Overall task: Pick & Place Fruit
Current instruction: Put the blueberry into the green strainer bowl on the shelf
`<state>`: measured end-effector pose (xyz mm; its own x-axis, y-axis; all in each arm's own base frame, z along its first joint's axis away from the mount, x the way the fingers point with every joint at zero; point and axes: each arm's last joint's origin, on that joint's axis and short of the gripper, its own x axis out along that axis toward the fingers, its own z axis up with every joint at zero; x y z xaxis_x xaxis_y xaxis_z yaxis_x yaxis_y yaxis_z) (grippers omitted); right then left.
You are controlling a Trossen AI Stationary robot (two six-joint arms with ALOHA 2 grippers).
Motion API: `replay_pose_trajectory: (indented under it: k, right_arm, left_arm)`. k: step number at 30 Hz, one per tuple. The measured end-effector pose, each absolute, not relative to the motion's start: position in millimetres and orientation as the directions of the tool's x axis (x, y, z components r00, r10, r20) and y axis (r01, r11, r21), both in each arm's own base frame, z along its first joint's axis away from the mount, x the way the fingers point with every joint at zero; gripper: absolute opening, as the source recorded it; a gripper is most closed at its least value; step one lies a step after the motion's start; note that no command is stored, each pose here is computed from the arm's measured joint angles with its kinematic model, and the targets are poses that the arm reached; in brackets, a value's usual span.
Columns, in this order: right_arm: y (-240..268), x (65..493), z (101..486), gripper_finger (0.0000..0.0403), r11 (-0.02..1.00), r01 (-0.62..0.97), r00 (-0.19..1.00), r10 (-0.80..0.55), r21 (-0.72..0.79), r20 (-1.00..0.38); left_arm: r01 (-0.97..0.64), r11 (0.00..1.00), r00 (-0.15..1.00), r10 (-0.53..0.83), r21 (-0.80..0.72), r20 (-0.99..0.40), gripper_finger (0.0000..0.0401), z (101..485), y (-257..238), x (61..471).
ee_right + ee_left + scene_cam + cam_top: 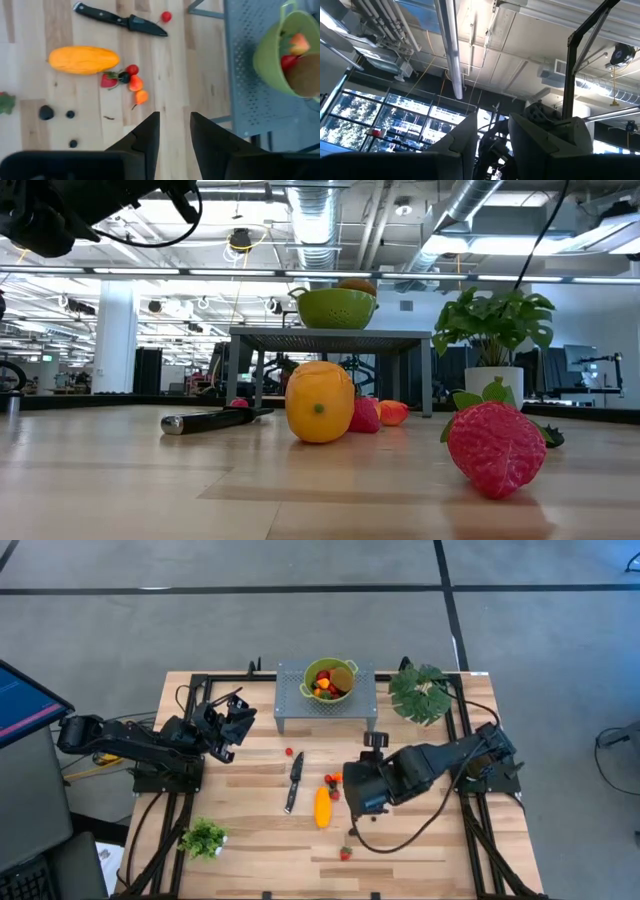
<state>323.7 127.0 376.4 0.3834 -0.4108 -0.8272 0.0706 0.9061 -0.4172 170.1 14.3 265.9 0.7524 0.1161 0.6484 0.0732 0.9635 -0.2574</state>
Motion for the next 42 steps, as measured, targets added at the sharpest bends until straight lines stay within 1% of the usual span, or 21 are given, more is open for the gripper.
replay_pose_trajectory:
  k: [5,10,13,16,19,22,27,30,32,34,36,37,42]
  right_arm:
    - [124.9,314.4,387.9,0.0085,0.897,0.092,0.421,-0.428,-0.432,-0.800]
    - [109.6,295.4,399.5,0.0068,0.878,0.161,0.458,-0.470,-0.450,-0.754]
    - [96.3,273.4,392.8,0.0063,0.869,0.225,0.442,-0.495,-0.442,-0.748]
    - [82.4,243.8,375.7,0.0060,0.866,0.294,0.440,-0.498,-0.404,-0.748]
    - [73.1,212.1,354.4,0.0059,0.877,0.357,0.492,-0.470,-0.322,-0.733]
    - [69.4,182.5,333.6,0.0058,0.900,0.390,0.592,-0.408,-0.196,-0.695]
    - [69.5,154.6,306.2,0.0058,0.939,0.344,0.778,-0.271,0.024,-0.566]
    - [68.8,152.0,295.6,0.0058,0.937,0.320,0.855,-0.223,0.138,-0.467]
    - [69.6,153.5,286.2,0.0058,0.938,0.301,0.886,-0.206,0.175,-0.416]
    - [71.9,158.3,278.1,0.0058,0.952,0.265,0.908,-0.194,0.150,-0.372]
    - [74.1,164.6,269.9,0.0058,0.971,0.228,0.918,-0.190,0.073,-0.347]
    - [75.9,168.9,265.8,0.0058,0.974,0.216,0.923,-0.184,0.060,-0.339]
    - [89.4,192.6,247.6,0.0058,0.984,0.173,0.914,-0.147,0.034,-0.378]
  left_arm:
    - [0.074,0.963,0.752,0.116,-0.258,0.648,0.0106,265.9,14.2,170.2]
    - [0.074,0.963,0.753,0.116,-0.258,0.648,0.0106,265.9,14.2,170.2]
    - [0.074,0.964,0.753,0.115,-0.257,0.648,0.0106,265.9,14.2,170.2]
    - [0.074,0.964,0.752,0.115,-0.257,0.649,0.0106,265.9,14.2,170.1]
    - [0.074,0.964,0.752,0.115,-0.257,0.649,0.0106,265.9,14.2,170.1]
    - [0.074,0.964,0.753,0.115,-0.257,0.648,0.0106,265.9,14.2,170.2]
    - [0.075,0.964,0.753,0.114,-0.257,0.648,0.0106,265.9,14.2,170.2]
    - [0.075,0.964,0.753,0.114,-0.256,0.648,0.0106,265.9,14.2,170.2]
    - [0.076,0.964,0.753,0.112,-0.255,0.649,0.0106,265.9,14.1,170.2]
    - [0.077,0.964,0.753,0.111,-0.255,0.649,0.0106,265.9,14.1,170.2]
    - [0.077,0.964,0.753,0.111,-0.255,0.649,0.0106,265.9,14.1,170.2]
    - [0.077,0.964,0.753,0.111,-0.255,0.648,0.0106,265.9,14.1,170.2]
    - [0.077,0.964,0.753,0.111,-0.255,0.649,0.0106,265.9,14.1,170.2]
